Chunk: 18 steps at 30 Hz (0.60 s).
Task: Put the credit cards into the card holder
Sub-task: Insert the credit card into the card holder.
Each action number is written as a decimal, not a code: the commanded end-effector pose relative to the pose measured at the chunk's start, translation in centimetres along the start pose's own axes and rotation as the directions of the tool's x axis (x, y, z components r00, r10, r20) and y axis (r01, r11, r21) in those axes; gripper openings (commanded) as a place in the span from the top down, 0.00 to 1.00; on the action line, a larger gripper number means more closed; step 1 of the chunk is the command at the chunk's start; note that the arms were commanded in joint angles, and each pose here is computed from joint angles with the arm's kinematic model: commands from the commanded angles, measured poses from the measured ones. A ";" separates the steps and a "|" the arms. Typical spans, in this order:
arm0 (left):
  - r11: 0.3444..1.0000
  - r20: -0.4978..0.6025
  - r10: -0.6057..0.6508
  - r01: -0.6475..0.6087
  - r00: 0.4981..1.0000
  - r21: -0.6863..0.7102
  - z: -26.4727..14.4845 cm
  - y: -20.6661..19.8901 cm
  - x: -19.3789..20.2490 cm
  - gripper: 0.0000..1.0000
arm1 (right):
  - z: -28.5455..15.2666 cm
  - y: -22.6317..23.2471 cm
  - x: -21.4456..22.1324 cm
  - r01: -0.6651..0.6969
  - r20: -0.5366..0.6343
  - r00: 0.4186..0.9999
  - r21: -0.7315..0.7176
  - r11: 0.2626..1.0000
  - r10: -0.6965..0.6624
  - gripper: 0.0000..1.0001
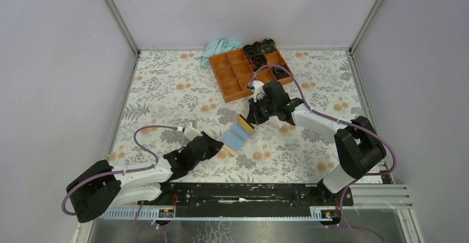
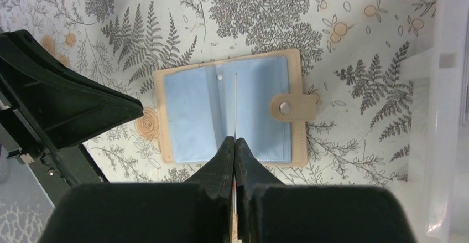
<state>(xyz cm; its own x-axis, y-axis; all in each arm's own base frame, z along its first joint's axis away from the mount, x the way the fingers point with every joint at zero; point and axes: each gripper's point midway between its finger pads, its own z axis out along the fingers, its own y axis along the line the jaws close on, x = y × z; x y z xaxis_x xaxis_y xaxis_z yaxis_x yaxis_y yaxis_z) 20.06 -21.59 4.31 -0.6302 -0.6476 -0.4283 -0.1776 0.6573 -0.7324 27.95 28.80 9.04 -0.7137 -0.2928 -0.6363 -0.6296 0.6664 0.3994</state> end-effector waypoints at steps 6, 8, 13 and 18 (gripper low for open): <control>0.996 -0.007 0.075 -0.075 0.997 -0.048 -0.1 0.0 0.5 1.00 | 0.9 0.2 -1.4 0.053 0.005 0.999 -0.002 0.999 -0.053 1.00; 0.994 -0.018 0.087 -0.088 0.996 -0.062 -0.2 0.4 0.9 1.00 | 1.1 0.3 -1.3 0.058 -0.002 0.998 -0.006 0.998 -0.058 1.00; 0.990 -0.040 0.114 -0.116 0.993 -0.078 -0.5 0.7 2.0 1.00 | 1.3 0.9 -1.1 0.073 -0.001 0.997 -0.024 0.997 -0.073 1.00; 0.987 -0.042 0.119 -0.123 0.992 -0.103 -0.6 1.7 2.3 1.00 | 1.6 1.4 -1.0 0.092 -0.005 0.996 -0.041 0.995 -0.093 1.00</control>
<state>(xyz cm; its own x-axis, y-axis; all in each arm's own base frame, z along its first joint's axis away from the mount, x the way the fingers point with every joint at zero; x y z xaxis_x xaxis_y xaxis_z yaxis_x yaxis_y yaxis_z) 17.38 -22.32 2.42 -0.7077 -0.5336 -0.4630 -0.1541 0.7562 -0.6359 27.83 29.56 7.21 -0.7081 -0.3498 -0.6134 -0.6524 0.6566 0.3786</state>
